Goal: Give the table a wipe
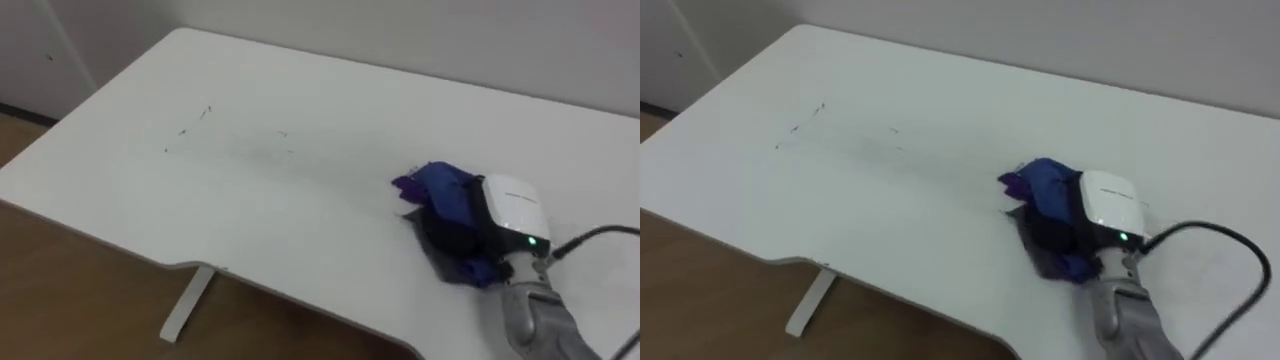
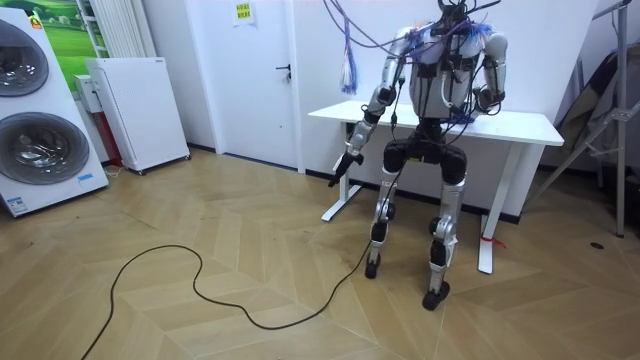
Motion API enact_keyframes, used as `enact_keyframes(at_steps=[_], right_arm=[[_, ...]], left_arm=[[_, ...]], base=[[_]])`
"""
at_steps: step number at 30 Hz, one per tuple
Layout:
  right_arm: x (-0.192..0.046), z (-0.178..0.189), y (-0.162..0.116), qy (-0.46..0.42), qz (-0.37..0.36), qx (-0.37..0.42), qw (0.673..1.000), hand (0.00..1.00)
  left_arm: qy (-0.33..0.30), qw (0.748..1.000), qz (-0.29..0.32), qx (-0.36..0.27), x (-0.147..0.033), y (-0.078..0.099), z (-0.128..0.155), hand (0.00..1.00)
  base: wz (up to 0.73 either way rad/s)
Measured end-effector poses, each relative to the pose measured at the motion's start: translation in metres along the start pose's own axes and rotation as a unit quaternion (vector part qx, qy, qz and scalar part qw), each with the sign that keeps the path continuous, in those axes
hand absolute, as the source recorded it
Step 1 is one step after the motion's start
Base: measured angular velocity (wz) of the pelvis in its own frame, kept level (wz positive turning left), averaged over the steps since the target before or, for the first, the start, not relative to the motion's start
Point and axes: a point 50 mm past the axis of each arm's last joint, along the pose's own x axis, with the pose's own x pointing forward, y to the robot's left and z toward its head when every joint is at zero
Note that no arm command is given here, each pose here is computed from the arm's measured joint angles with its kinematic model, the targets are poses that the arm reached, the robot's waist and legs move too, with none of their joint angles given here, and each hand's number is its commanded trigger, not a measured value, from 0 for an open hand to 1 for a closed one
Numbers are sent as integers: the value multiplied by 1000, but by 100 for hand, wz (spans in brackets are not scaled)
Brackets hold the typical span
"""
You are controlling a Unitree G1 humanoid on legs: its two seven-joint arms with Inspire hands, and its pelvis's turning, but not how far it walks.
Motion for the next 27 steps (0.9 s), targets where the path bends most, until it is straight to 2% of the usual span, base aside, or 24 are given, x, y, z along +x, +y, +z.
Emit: enact_keyframes(at_steps=[5, 9, 10, 11, 12, 19, 27], right_arm=[[-20, -42, 3, 90, -11, 9, 996, 100], [-22, -51, 2, 112, -10, 12, 994, 100], [-22, -52, 1, 117, -12, 18, 993, 87], [-22, -53, 2, 123, -10, 21, 992, 23], [-22, -52, 2, 123, -8, 21, 992, 0], [-10, -32, -3, 98, 8, 13, 995, 0], [-4, -6, -8, 45, -6, 18, 999, 0]], left_arm=[[7, 1000, 13, -7, 0, 4, -5, 0], [6, 1000, 12, -2, 0, 3, -5, 0], [6, 1000, 12, -2, 0, 3, -4, 0], [3, 1000, 12, -1, 0, 3, -2, 0], [3, 1000, 10, 2, 0, 2, -2, 0], [-4, 1000, -12, 20, -1, -12, 5, 0], [-15, 1000, -8, 17, 1, -9, 14, 0]], base=[[4], [-7], [-4], [-5], [-5], [-8], [-7]])
